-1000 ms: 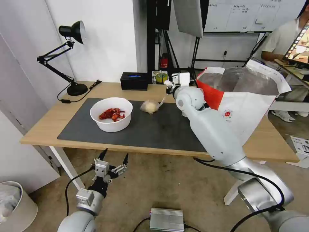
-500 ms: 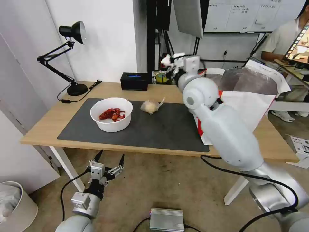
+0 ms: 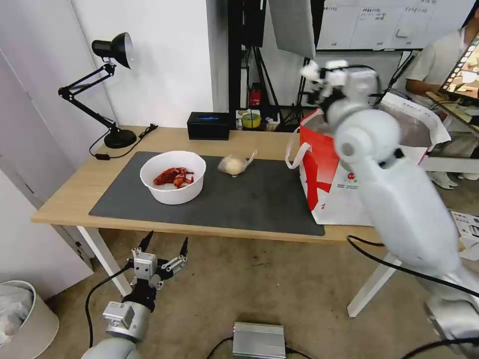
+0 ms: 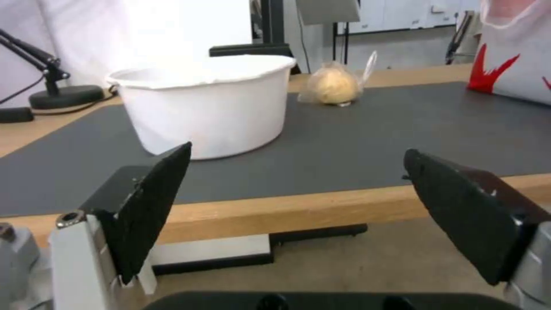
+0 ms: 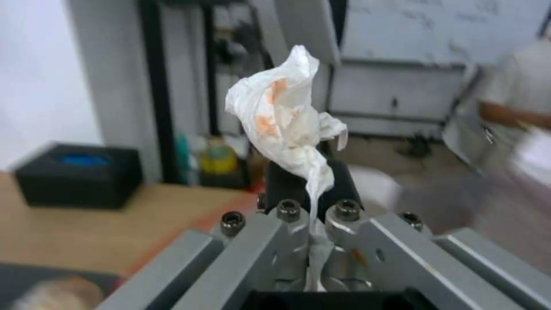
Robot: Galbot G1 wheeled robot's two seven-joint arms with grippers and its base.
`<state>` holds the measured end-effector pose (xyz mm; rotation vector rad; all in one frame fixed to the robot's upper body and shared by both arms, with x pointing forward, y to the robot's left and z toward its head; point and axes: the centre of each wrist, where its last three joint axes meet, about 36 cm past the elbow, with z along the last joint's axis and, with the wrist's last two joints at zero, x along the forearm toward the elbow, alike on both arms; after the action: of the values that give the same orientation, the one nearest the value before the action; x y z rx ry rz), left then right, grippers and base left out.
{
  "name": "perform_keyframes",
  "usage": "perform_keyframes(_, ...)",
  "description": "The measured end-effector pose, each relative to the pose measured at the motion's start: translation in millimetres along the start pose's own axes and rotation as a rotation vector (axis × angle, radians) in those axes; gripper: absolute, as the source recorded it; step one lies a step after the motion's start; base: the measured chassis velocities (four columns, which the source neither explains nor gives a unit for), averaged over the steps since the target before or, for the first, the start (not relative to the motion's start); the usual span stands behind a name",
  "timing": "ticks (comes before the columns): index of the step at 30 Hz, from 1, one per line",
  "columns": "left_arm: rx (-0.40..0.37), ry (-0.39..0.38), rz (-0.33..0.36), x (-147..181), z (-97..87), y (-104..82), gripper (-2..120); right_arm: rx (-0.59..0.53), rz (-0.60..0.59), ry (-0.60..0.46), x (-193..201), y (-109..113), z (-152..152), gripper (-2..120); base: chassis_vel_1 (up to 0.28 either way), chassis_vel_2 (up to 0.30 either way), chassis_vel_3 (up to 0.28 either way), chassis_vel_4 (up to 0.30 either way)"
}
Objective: Pick up the trash from the table and place it into the takeout bag.
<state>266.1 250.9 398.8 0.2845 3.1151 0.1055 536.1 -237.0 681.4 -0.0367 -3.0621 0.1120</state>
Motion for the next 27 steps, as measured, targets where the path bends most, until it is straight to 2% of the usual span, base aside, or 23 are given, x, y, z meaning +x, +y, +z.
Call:
perform_keyframes(1,0.000,0.000,0.000,0,0.0,0.0,100,0.000,0.000,0.000,0,0,0,0,0.000,0.000,0.000,0.000)
perform_keyframes(2,0.000,-0.002,0.005,-2,-0.3,-0.4,100,-0.009,0.024,0.035,2,-15,7,0,0.000,0.000,0.000,0.000)
perform_keyframes(5,-0.002,-0.005,0.015,-5,-0.2,0.3,100,-0.043,0.059,0.096,6,-37,14,0,0.000,0.000,0.000,0.000)
perform_keyframes(11,0.000,-0.005,0.026,-7,0.9,-0.8,100,-0.124,0.085,0.169,10,-55,10,0,0.000,0.000,0.000,0.000)
perform_keyframes(18,0.007,-0.007,0.036,-9,1.4,-4.5,100,-0.182,0.080,0.224,17,-60,6,0,0.000,0.000,0.000,0.000)
perform_keyframes(26,0.007,-0.006,0.037,-6,-0.8,-6.1,100,-0.191,0.079,0.239,23,-60,3,0,0.000,0.000,0.000,0.000)
perform_keyframes(27,0.007,-0.005,0.037,-5,-1.1,-6.5,100,-0.192,0.072,0.241,24,-60,3,4,0.000,0.000,0.000,0.000)
